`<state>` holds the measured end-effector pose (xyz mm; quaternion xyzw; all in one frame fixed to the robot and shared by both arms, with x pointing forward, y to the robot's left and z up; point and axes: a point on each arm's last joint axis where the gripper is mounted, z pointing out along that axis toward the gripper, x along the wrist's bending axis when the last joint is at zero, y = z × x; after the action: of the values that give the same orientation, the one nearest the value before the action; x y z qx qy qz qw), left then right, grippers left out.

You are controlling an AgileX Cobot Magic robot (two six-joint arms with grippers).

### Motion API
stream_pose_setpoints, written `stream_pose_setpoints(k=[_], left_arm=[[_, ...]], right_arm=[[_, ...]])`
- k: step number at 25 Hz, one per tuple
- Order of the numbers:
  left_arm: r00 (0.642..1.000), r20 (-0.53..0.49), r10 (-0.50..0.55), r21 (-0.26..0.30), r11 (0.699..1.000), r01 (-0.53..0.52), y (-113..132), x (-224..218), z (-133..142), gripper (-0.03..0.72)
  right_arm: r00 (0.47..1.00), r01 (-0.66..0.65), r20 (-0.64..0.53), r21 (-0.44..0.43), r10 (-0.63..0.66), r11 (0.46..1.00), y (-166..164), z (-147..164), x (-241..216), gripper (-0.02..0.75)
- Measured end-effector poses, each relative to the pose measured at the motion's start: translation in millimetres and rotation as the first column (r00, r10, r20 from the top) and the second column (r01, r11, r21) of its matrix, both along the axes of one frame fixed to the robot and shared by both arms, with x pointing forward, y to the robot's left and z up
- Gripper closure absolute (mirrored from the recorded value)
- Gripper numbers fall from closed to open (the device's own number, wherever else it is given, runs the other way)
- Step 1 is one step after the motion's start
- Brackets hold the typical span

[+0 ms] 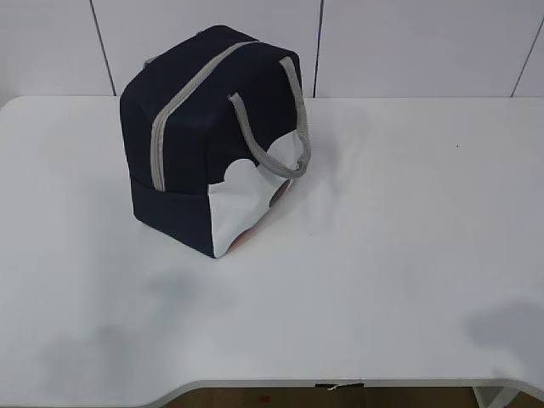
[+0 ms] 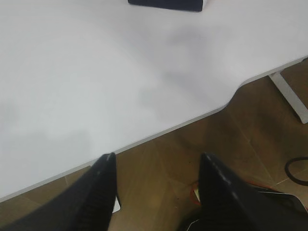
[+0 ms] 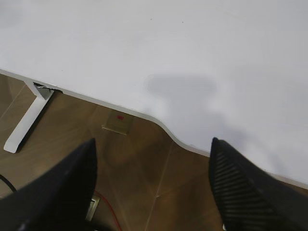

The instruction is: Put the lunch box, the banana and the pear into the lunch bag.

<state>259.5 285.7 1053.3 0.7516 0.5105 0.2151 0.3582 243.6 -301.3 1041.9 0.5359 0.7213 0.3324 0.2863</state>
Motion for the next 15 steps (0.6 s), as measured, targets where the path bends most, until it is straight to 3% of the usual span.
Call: stream_pose_setpoints(k=[6, 11, 15], left_arm=[[0.995, 0.053, 0.088, -0.017, 0.996, -0.087, 4, -7, 1, 0.273], [0.97, 0.13, 0.207, -0.04, 0.978, -0.204, 7, -18, 2, 0.273], [0.951, 0.188, 0.246, -0.058, 0.969, -0.239, 7, -28, 2, 0.273]], right_arm=[[0.998, 0.056, 0.008, 0.001, -0.056, 0.998, -1, 0, -1, 0.164], [0.982, 0.186, 0.039, 0.01, -0.186, 0.983, -1, 0, -6, 0.164], [0.973, 0.212, 0.091, 0.024, -0.213, 0.977, -2, 0, -14, 0.164]])
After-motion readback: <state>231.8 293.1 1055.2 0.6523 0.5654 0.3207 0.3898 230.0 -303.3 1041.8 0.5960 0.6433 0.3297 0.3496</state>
